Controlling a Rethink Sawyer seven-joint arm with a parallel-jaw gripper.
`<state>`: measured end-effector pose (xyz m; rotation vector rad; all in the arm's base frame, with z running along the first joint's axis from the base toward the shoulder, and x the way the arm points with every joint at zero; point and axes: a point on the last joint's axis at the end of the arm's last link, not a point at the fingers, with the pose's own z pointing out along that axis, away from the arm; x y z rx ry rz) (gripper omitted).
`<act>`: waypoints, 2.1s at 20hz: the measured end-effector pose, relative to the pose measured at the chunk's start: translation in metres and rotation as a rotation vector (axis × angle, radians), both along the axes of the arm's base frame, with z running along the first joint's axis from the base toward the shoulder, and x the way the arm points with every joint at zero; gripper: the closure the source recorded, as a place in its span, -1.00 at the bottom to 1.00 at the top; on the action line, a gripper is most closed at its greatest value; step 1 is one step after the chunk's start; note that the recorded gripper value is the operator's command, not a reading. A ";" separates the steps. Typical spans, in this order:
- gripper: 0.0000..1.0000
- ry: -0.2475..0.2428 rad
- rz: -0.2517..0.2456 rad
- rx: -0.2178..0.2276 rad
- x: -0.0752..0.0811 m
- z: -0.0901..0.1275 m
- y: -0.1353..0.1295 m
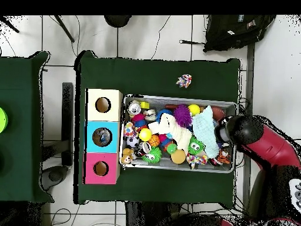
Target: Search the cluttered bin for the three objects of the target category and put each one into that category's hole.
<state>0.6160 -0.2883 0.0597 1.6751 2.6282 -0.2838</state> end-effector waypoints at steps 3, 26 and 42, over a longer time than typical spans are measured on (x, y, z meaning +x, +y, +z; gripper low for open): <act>-1.00 0.014 0.001 0.008 -0.003 -0.010 0.002; -1.00 0.070 -0.002 0.011 -0.017 -0.069 0.008; -1.00 0.037 -0.036 -0.032 -0.012 -0.036 -0.028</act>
